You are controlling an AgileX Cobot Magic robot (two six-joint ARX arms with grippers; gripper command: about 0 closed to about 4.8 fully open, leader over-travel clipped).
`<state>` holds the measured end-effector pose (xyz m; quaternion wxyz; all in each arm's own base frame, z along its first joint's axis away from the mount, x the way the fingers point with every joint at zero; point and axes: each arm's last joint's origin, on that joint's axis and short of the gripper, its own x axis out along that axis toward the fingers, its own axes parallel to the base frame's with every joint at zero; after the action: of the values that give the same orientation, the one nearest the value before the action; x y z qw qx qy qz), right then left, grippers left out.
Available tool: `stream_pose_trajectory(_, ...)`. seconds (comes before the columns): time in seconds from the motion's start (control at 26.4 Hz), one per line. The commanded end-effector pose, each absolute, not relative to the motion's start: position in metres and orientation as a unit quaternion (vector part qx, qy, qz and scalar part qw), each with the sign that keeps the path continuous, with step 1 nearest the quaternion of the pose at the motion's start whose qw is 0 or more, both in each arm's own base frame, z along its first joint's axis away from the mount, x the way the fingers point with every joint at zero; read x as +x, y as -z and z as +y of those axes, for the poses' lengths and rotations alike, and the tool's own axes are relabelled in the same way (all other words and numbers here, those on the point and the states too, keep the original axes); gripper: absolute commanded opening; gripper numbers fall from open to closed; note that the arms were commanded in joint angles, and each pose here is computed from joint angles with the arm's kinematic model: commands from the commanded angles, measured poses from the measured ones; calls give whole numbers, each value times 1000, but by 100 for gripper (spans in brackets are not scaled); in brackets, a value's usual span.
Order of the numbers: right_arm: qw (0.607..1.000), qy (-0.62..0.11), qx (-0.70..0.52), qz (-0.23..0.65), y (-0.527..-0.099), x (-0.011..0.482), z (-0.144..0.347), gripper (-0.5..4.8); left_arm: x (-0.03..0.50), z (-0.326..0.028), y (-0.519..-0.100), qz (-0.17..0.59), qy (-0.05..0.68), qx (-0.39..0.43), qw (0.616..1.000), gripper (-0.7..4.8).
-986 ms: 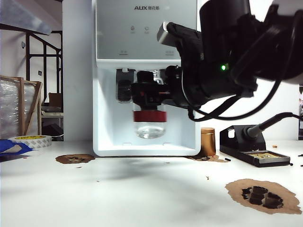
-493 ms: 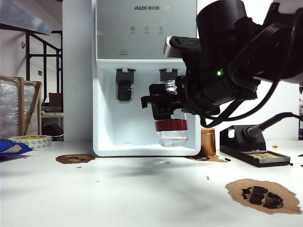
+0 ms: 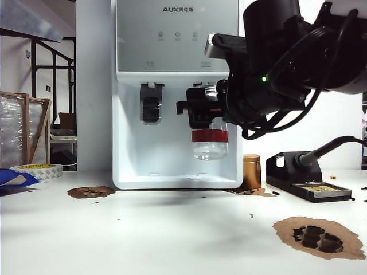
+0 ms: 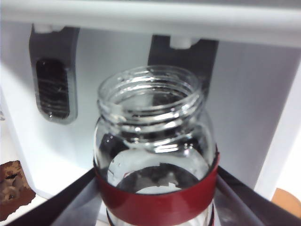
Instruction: Pick up the water bottle with two loops of red belts, then reach the front water dispenser and gently press the gray-black baffle horizontally to get a little water.
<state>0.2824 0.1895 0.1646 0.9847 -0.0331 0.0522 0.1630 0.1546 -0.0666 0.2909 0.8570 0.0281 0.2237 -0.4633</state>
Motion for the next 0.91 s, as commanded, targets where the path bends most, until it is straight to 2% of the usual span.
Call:
stream_pose_trajectory(0.04,983,-174,-24,45,-170,288,186,128,154,-67,-293,217,467,29,856,463)
stream_pose_trajectory(0.64,974,-218,-17,58,-168,304,187,128,154,-67,-293,217,468,29,856,463)
stream_pose_trajectory(0.91,981,-185,-23,55,-176,315,188,127,154,-67,-293,217,468,29,856,463)
